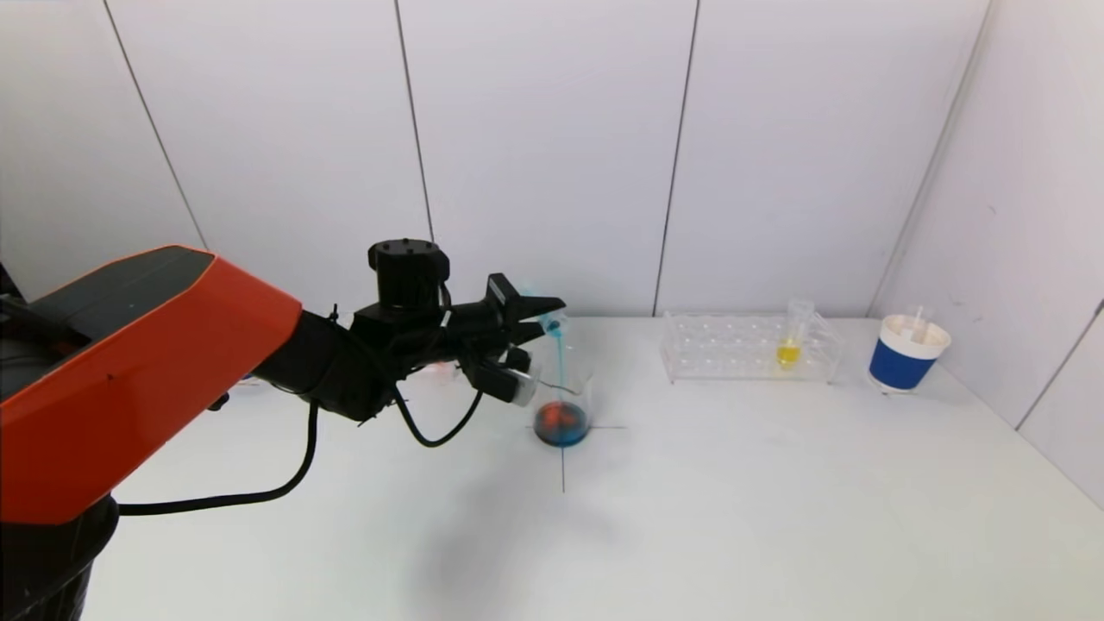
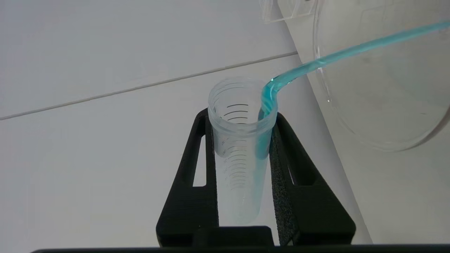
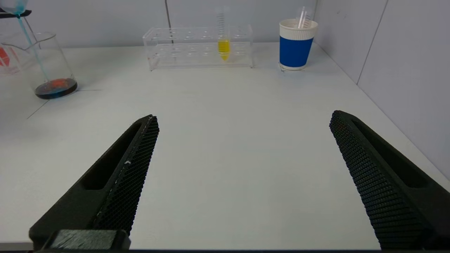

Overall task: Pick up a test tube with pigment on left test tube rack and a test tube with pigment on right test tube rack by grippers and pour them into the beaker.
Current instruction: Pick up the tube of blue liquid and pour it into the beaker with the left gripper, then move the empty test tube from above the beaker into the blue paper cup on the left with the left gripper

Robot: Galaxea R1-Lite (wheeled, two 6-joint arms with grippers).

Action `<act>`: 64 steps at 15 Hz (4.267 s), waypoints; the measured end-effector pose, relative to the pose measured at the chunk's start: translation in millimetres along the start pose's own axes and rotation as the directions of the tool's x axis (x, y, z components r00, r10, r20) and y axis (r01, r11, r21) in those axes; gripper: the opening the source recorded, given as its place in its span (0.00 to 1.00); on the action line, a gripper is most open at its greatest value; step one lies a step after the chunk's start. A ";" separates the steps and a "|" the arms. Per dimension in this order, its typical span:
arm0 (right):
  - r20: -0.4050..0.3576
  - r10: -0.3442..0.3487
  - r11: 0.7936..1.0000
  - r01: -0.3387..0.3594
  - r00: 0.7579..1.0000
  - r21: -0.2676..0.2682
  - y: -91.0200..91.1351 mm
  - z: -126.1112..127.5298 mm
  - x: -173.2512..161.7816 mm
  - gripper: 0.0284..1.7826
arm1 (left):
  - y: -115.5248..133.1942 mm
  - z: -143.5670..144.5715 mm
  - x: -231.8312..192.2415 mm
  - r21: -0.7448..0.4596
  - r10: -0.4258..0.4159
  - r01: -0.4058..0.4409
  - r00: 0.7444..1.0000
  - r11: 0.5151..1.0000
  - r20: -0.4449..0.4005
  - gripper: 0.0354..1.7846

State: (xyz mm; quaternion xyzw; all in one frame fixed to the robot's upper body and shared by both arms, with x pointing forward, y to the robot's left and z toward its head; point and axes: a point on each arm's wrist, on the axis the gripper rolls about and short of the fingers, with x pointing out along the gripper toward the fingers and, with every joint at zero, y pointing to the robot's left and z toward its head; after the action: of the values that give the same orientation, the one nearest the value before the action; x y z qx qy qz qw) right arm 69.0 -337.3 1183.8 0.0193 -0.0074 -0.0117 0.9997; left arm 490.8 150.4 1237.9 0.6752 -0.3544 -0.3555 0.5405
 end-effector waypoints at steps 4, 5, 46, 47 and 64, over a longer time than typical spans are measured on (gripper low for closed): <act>0.000 0.001 1.000 -0.001 1.000 0.000 0.0 0.0 0.0 0.99 | -0.4 -0.6 1.1 0.030 -0.011 0.011 1.000 0.999 -0.004 0.24; 0.000 0.000 1.000 0.000 1.000 0.000 0.0 0.0 0.0 0.99 | -0.4 -0.6 1.4 0.045 -0.015 0.015 1.000 0.999 -0.004 0.24; 0.000 0.000 1.000 0.000 1.000 0.000 0.0 0.1 0.0 0.99 | 80.2 -0.8 -31.5 -0.857 0.049 -0.349 0.932 0.379 -0.358 0.24; 0.000 0.000 1.000 0.000 1.000 0.000 0.0 0.0 0.0 0.99 | 87.4 -3.6 -37.1 -0.862 0.026 -0.388 0.915 0.325 -0.402 0.24; 0.000 0.000 1.000 0.000 1.000 0.000 0.0 0.0 0.0 0.99 | 96.9 -130.8 -198.2 -0.513 -0.105 -0.854 0.504 0.087 -0.857 0.24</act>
State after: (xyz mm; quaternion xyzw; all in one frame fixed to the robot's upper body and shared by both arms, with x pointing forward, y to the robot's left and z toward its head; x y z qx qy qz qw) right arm 69.1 -337.3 1183.8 0.0191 -0.0071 -0.0117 0.9997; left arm 496.3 368.0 1373.6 0.1269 0.0056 -0.0046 0.9919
